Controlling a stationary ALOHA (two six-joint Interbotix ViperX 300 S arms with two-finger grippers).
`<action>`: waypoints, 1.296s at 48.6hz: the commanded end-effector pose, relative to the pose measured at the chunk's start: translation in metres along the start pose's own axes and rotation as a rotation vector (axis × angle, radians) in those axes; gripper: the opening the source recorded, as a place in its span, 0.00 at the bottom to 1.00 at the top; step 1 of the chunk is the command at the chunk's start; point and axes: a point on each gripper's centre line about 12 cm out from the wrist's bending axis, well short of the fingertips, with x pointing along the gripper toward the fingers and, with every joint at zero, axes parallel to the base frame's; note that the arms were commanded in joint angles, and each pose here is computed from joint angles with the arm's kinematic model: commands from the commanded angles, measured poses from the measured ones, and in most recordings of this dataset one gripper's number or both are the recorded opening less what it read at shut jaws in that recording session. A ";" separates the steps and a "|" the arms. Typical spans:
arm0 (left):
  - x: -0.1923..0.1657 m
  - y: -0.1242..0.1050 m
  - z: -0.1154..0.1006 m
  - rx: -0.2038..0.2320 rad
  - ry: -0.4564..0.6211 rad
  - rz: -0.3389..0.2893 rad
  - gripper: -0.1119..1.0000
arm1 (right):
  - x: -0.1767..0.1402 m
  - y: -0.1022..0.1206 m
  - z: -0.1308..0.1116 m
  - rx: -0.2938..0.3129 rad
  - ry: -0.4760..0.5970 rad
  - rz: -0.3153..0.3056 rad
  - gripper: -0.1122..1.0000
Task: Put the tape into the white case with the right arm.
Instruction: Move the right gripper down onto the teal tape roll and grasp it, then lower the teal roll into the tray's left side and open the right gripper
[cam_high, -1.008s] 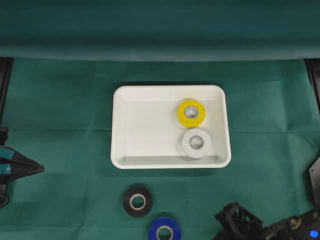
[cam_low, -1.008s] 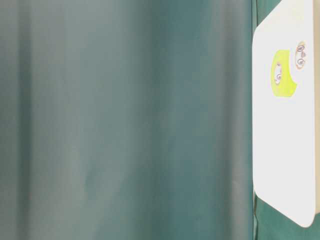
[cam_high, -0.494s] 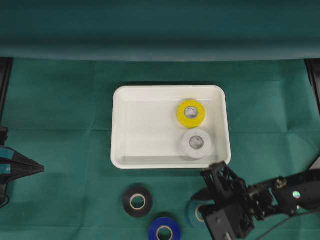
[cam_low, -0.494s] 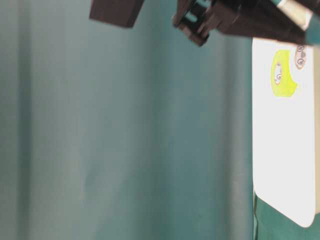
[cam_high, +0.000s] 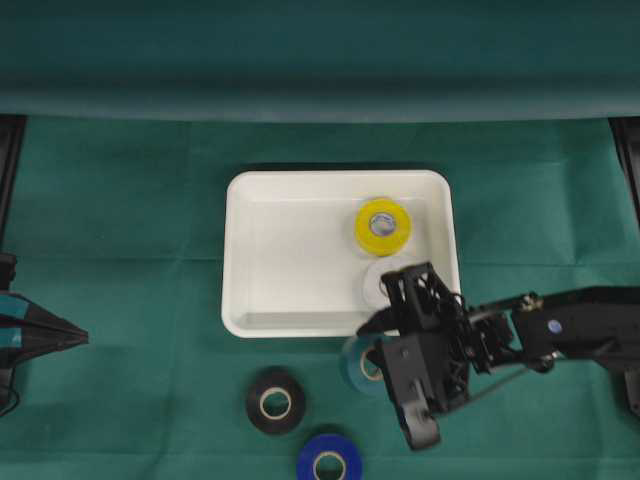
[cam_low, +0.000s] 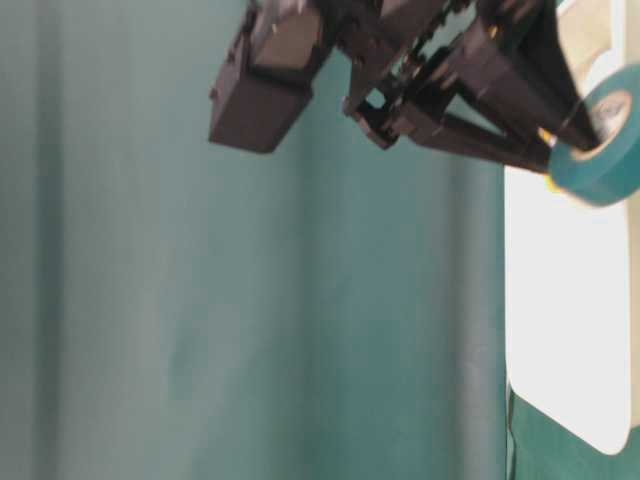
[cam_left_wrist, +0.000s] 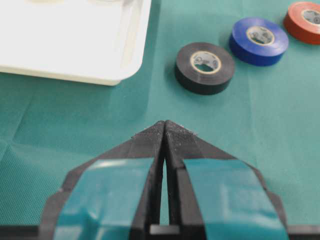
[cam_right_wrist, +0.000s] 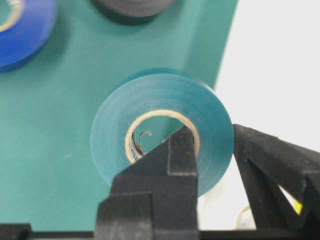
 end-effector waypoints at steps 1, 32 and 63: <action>0.000 0.000 0.005 -0.002 -0.014 0.002 0.10 | -0.002 -0.019 0.012 0.031 -0.059 -0.030 0.10; -0.002 0.000 0.004 -0.004 -0.031 0.000 0.10 | 0.010 -0.072 0.000 0.093 -0.083 -0.109 0.10; -0.002 0.000 0.004 -0.002 -0.031 0.000 0.10 | 0.011 -0.072 -0.003 0.097 -0.078 -0.107 0.59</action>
